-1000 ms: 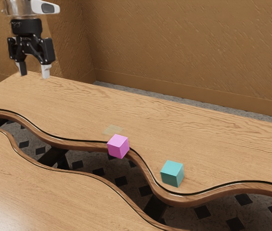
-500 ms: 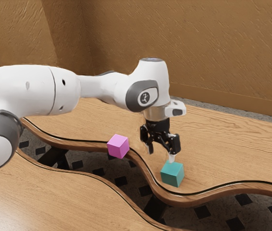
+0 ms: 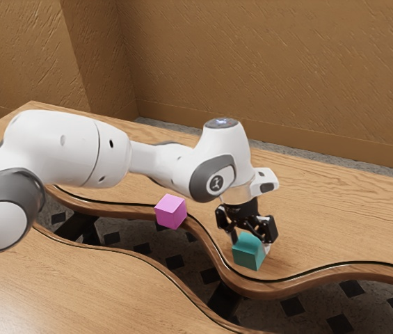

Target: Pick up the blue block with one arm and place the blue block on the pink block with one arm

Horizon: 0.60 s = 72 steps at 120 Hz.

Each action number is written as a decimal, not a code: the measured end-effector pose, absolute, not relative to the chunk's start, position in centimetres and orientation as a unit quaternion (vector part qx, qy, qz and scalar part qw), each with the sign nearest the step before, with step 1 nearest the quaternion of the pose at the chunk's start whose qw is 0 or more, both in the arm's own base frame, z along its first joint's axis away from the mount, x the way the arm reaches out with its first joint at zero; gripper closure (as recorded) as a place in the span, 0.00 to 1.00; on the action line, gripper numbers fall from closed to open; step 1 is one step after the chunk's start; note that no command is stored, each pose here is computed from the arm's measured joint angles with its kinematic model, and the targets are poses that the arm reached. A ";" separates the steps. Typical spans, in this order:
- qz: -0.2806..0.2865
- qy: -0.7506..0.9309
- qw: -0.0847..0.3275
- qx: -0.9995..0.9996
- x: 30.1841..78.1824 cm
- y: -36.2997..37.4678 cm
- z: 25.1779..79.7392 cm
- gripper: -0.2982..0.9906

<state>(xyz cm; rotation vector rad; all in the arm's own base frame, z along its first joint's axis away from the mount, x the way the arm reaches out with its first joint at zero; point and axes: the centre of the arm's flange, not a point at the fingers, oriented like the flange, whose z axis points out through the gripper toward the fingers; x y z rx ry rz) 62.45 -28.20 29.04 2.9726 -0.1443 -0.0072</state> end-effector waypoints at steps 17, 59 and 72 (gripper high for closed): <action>0.001 -0.034 0.080 0.996 62.9 -27.4 28.7 0.25; -0.005 -0.067 0.060 0.996 62.9 -27.2 26.5 0.25; -0.008 -0.074 0.058 0.996 63.0 -27.3 25.6 0.27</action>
